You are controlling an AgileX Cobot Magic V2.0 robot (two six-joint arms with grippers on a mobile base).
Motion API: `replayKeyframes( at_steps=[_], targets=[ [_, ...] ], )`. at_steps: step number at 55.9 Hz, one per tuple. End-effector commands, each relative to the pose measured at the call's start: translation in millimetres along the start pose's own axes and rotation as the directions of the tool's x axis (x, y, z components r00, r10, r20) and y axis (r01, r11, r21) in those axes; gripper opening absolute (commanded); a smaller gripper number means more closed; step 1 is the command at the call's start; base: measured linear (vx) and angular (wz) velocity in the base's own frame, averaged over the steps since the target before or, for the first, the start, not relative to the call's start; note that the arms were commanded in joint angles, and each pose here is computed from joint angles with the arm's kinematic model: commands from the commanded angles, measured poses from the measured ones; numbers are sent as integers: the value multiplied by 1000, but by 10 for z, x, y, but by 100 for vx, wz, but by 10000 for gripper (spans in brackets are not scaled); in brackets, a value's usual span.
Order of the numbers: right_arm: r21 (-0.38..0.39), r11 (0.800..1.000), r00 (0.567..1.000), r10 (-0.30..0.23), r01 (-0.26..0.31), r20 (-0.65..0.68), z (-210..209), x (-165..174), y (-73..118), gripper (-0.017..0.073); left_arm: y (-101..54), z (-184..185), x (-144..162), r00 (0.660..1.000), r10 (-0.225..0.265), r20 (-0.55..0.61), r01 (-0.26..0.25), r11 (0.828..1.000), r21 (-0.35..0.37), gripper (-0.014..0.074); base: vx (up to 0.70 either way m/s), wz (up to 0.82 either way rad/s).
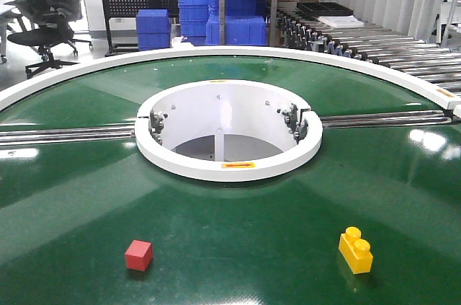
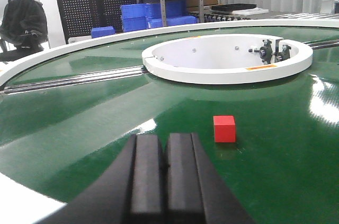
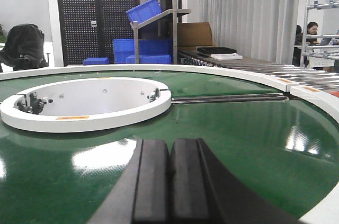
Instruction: Pick red and yellow blocks into blue bin
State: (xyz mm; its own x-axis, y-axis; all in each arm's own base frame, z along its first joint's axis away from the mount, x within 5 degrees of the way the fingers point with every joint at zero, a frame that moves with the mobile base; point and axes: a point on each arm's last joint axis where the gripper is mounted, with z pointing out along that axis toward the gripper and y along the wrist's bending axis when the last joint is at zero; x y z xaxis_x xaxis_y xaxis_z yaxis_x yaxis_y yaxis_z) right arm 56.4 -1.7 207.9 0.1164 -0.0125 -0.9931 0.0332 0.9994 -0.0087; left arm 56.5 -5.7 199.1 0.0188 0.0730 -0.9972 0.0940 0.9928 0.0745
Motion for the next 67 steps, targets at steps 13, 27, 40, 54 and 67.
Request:
replayKeyframes(
  at_steps=[13, 27, 40, 54, 67],
  targets=[
    [2, 1000, 996, -8, 7, 92, -12, -64, 0, -10, 22, -9, -133, 995, -9, 98, 11, 1000, -19, -6, 0, 0],
    [2, 1000, 996, -8, 7, 92, -12, -64, 0, -10, 22, -9, -133, 995, -9, 98, 11, 1000, -19, -6, 0, 0],
    [2, 1000, 996, -2, 2, 92, -12, -64, 0, -10, 25, -10, -146, 994, -8, 112, 11, 1000, -23, -6, 0, 0],
    [-18, 992, 941, 126, -126, 313, -63, -400, -20, -10, 111, -107, -541, 899, -187, 396, 213, 977, -24, -6, 0, 0],
    [26, 998, 946, -56, 50, 320, -131, -1448, -15, -10, 154, -214, -1551, 883, -86, 462, 112, 993, -29, -6, 0, 0]
  ],
)
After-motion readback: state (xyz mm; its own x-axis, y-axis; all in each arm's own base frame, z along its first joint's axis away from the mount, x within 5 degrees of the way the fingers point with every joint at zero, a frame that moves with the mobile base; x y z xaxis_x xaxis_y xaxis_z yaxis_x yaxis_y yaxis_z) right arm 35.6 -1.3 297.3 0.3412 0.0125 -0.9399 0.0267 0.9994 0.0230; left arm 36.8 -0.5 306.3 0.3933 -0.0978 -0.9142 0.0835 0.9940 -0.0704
